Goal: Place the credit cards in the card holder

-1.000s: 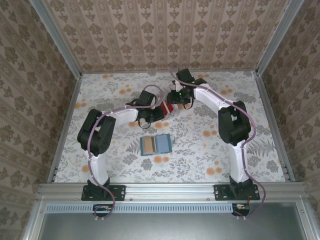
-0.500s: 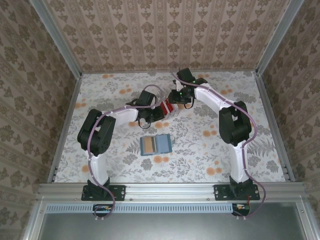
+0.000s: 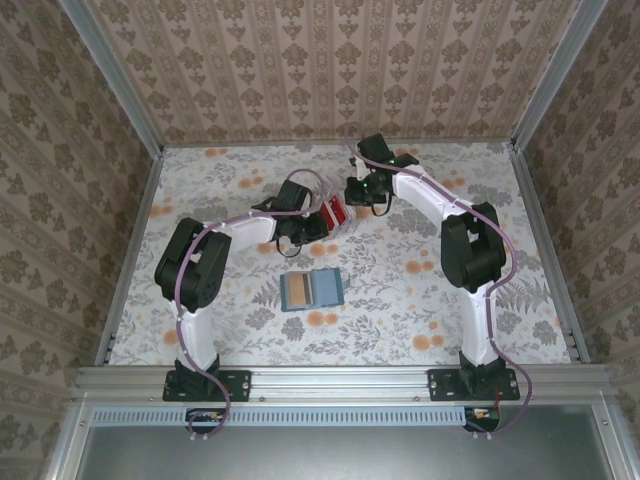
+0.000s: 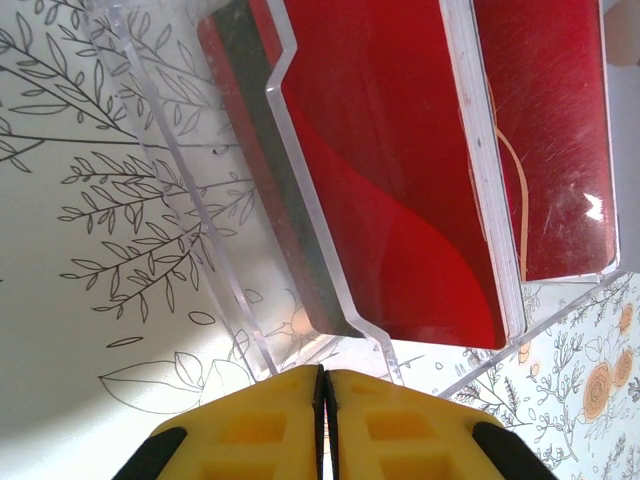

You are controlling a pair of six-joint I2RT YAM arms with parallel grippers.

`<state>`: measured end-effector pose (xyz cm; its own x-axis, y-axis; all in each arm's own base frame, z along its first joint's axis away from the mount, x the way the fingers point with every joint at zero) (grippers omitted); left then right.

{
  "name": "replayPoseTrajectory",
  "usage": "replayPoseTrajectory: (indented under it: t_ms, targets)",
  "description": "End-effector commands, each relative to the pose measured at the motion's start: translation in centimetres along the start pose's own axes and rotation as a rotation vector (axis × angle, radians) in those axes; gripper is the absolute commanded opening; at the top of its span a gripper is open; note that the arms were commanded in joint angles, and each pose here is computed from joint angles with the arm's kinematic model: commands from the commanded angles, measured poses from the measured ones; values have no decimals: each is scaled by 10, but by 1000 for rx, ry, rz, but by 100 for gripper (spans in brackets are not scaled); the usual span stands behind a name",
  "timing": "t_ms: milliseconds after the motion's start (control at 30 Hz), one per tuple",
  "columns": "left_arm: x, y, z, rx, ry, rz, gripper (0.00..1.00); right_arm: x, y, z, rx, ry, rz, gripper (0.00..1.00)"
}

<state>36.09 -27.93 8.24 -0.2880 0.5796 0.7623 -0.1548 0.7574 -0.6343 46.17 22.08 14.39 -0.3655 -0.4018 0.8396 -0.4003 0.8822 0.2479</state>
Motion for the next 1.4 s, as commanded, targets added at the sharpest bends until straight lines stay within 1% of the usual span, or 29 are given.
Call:
replayPoseTrajectory:
  t_ms: [0,100,233,433,600,733,867,933,967,1100,1200,1367]
  targets:
    - [1,-11,-7,-8,-11,34,13,24,13,-4,19,-21,-36,8]
    - [6,-14,-6,-12,-12,42,13,33,10,-5,24,-34,-12,7]
    - [17,-22,-6,-26,-24,57,13,54,7,-5,34,-59,21,5]
    - [41,-35,-5,-57,-59,75,14,91,16,1,42,-117,11,5]
    - [65,-35,2,-75,-92,79,14,115,32,18,21,-153,-77,5]
    - [82,-17,16,-68,-117,50,14,121,53,40,-11,-159,-218,6]
    - [97,6,34,-50,-134,19,14,115,77,64,-42,-149,-380,6]
    - [103,21,46,-47,-127,-15,14,106,91,80,-73,-124,-474,7]
    - [107,29,51,-45,-125,-36,14,100,96,88,-84,-105,-494,7]
    - [122,56,72,-31,-123,-88,14,74,118,124,-85,-22,-528,7]
    - [128,73,87,-5,-117,-103,15,50,123,145,-106,27,-523,6]
    - [119,98,105,32,-63,-139,16,21,133,161,-136,60,-551,6]
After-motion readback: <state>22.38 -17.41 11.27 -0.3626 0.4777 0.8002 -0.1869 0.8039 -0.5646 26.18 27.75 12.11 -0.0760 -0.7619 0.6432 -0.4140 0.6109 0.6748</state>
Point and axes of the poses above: each hand's point on the last joint's axis, 136 mm out from that joint toward the fingers, its own x axis back along the fingers, its own y axis along the line the jaws close on, z = x × y, the point moved 4 cm from there along x, back along the fingers, and after that the axes turned 14 degrees about x, right-handed, at the moved point
